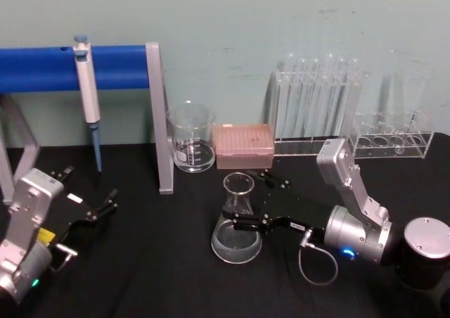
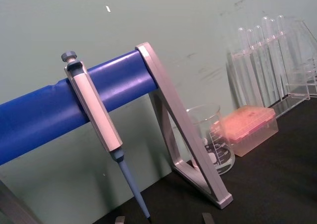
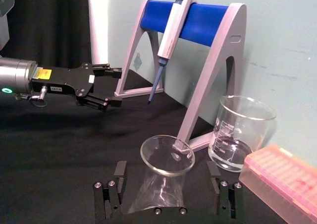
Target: Grasp the erlenmeyer flask with one hand, shake it three times, then place it back.
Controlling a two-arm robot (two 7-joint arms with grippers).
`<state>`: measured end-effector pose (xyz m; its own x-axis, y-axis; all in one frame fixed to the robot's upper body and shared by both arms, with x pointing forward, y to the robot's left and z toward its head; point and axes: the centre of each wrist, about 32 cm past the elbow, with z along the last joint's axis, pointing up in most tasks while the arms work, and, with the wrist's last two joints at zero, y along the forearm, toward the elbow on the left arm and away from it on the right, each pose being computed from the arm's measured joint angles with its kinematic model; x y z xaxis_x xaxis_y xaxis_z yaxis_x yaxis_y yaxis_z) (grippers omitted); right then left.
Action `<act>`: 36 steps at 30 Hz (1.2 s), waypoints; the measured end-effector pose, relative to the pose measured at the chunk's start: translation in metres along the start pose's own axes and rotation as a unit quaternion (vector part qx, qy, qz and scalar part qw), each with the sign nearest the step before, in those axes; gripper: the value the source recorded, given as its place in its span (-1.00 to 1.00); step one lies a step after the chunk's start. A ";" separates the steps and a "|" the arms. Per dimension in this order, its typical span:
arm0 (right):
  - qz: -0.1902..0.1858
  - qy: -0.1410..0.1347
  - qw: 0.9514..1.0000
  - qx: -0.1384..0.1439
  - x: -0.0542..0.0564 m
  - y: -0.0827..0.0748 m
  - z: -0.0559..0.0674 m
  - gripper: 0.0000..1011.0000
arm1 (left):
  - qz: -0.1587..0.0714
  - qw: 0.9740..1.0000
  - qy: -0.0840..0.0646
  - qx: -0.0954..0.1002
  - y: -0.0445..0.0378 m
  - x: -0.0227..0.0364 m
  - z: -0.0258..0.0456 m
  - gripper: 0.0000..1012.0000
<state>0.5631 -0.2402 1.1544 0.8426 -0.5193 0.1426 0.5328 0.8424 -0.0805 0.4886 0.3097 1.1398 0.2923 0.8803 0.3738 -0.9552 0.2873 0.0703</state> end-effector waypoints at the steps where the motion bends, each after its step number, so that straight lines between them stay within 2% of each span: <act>1: 0.001 0.000 1.000 0.000 0.000 0.001 0.000 0.98 | 0.000 1.000 0.000 0.000 0.0000 0.0000 0.0000 0.98; 15: -0.005 0.000 1.000 0.000 0.000 0.006 0.000 0.98 | 0.000 1.000 0.000 0.000 0.0000 0.0000 0.0000 0.98; 36: -0.005 0.001 1.000 -0.001 0.001 0.005 0.000 0.98 | 0.000 1.000 0.000 0.000 0.0000 0.0000 0.0000 0.98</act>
<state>0.5663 -0.2362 1.1538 0.8376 -0.5277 0.1414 0.5410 0.8371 -0.0805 0.4886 0.3097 1.1398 0.2922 0.8803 0.3737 -0.9553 0.2873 0.0702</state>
